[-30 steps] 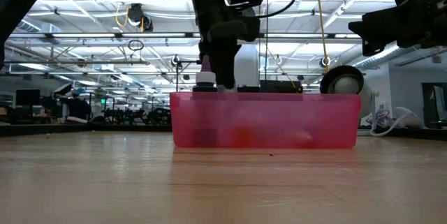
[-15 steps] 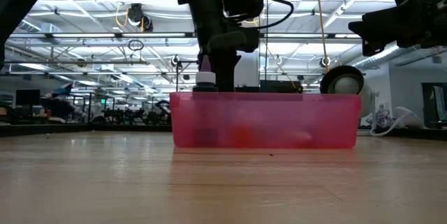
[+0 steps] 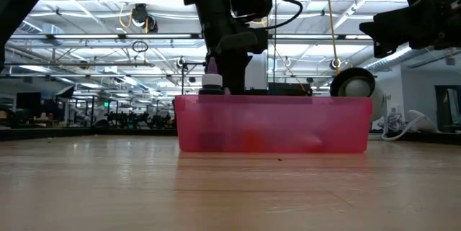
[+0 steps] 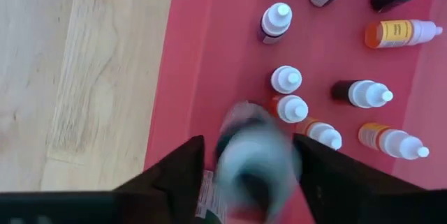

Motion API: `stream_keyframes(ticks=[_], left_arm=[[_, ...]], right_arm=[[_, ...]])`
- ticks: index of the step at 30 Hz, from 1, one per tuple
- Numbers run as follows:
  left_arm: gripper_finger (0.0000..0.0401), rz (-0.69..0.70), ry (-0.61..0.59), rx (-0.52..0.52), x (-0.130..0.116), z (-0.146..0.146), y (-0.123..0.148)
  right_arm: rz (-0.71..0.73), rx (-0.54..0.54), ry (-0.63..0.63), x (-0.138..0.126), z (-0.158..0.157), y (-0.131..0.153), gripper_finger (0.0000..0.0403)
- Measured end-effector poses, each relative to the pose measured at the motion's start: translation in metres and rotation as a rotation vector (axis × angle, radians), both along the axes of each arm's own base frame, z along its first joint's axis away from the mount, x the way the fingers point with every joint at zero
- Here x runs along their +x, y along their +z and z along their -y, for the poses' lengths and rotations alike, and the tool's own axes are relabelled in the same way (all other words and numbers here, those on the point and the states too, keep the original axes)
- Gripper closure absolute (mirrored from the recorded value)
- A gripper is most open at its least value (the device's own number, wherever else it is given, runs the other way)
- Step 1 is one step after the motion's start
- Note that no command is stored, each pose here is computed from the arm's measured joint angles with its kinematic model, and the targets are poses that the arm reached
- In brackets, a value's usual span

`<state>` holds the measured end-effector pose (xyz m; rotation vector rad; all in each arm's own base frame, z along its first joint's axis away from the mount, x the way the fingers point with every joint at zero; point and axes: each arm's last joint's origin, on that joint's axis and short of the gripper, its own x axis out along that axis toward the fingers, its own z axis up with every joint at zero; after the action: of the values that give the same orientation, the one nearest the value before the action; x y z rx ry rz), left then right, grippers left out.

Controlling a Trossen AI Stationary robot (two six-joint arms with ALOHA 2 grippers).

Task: Pick & Place food coloring
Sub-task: Put the big black food coloring bottle into the red bin, then put the big blue food coloring bottle into the red bin

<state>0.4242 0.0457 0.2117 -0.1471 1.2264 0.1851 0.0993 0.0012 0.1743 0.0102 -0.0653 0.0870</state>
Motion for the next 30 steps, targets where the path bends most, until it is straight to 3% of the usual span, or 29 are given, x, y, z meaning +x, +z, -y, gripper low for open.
stream_keyframes(ticks=[5, 11, 18, 22, 24, 27, 30], left_arm=[[0.0137, -0.004, 0.016, 0.041, 0.000, -0.001, 0.000], [0.0124, -0.003, -0.001, 0.098, 0.001, -0.004, 0.006], [0.0122, -0.030, -0.031, 0.129, 0.000, -0.005, 0.053], [0.0121, -0.158, 0.084, 0.014, -0.017, 0.003, 0.074], [0.0121, -0.258, 0.135, -0.035, -0.026, 0.012, 0.072], [0.0121, -0.409, 0.185, -0.029, -0.039, 0.033, 0.062], [0.0121, -0.458, 0.178, -0.052, -0.052, 0.057, 0.057]], right_arm=[[0.000, 0.000, 0.000, 0.000, 0.000, 0.000, 0.0277], [-0.001, 0.000, 0.000, 0.000, 0.000, 0.000, 0.0277], [0.000, 0.000, 0.000, 0.000, 0.000, 0.000, 0.0277], [0.000, 0.000, 0.000, 0.000, 0.000, 0.000, 0.0277], [-0.001, 0.000, 0.000, 0.000, 0.000, 0.000, 0.0277], [-0.001, 0.000, 0.000, 0.000, 0.000, 0.000, 0.0277], [-0.001, 0.000, 0.000, 0.000, 0.000, 0.000, 0.0277]])
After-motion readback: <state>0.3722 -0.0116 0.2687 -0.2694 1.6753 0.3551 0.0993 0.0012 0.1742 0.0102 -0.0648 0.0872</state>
